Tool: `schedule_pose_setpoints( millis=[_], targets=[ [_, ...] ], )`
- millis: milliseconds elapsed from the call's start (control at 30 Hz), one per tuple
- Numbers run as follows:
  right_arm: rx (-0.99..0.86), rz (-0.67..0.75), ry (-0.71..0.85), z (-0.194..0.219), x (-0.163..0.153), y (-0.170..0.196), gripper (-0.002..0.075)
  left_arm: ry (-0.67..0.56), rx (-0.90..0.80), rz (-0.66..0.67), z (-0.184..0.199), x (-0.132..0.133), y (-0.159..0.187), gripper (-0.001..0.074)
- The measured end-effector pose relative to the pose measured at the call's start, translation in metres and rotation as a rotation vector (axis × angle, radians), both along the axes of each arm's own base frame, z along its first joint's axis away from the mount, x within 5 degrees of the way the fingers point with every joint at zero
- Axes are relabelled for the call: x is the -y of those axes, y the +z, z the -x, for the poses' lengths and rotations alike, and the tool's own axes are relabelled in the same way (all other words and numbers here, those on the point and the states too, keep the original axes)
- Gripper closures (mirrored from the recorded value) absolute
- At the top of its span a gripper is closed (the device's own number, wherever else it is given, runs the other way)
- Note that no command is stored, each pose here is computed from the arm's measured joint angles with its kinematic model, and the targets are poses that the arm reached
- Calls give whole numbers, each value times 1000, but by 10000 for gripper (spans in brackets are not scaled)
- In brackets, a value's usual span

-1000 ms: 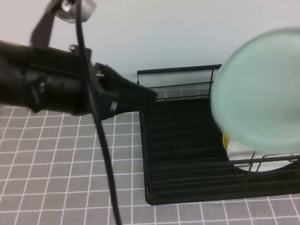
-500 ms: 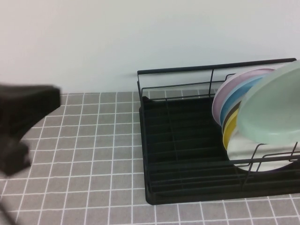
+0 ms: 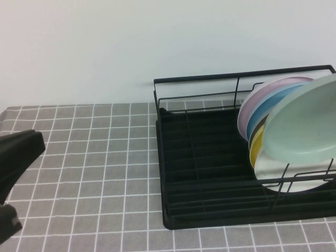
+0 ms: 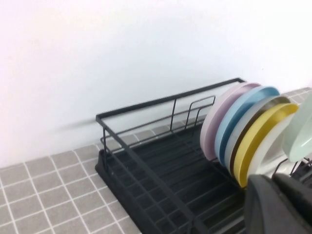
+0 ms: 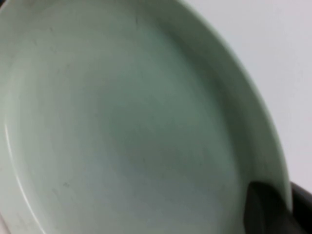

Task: Place plate on rack
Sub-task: Place the plate on the rack

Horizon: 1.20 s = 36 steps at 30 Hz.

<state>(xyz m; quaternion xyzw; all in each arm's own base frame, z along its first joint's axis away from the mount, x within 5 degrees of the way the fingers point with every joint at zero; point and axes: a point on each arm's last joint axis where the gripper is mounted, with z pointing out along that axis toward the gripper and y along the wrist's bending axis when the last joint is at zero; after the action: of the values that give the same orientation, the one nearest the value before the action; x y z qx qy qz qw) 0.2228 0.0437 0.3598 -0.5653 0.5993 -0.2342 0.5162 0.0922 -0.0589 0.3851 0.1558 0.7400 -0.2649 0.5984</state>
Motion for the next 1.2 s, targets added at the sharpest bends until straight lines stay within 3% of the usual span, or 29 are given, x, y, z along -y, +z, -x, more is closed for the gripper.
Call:
schedule_pose_setpoints(
  millis=[267, 700, 1200],
  targets=[
    [-49, 30, 6, -12, -1, -14, 704, 4, 3, -4, 0, 0, 0, 736],
    [-91, 144, -75, -5, 10, -80, 704, 12, 1, -7, -1, -1, 0, 736],
    [-152, 89, -90, -10, 9, -92, 683, 12, 1, -15, -1, -1, -1, 736]
  ],
)
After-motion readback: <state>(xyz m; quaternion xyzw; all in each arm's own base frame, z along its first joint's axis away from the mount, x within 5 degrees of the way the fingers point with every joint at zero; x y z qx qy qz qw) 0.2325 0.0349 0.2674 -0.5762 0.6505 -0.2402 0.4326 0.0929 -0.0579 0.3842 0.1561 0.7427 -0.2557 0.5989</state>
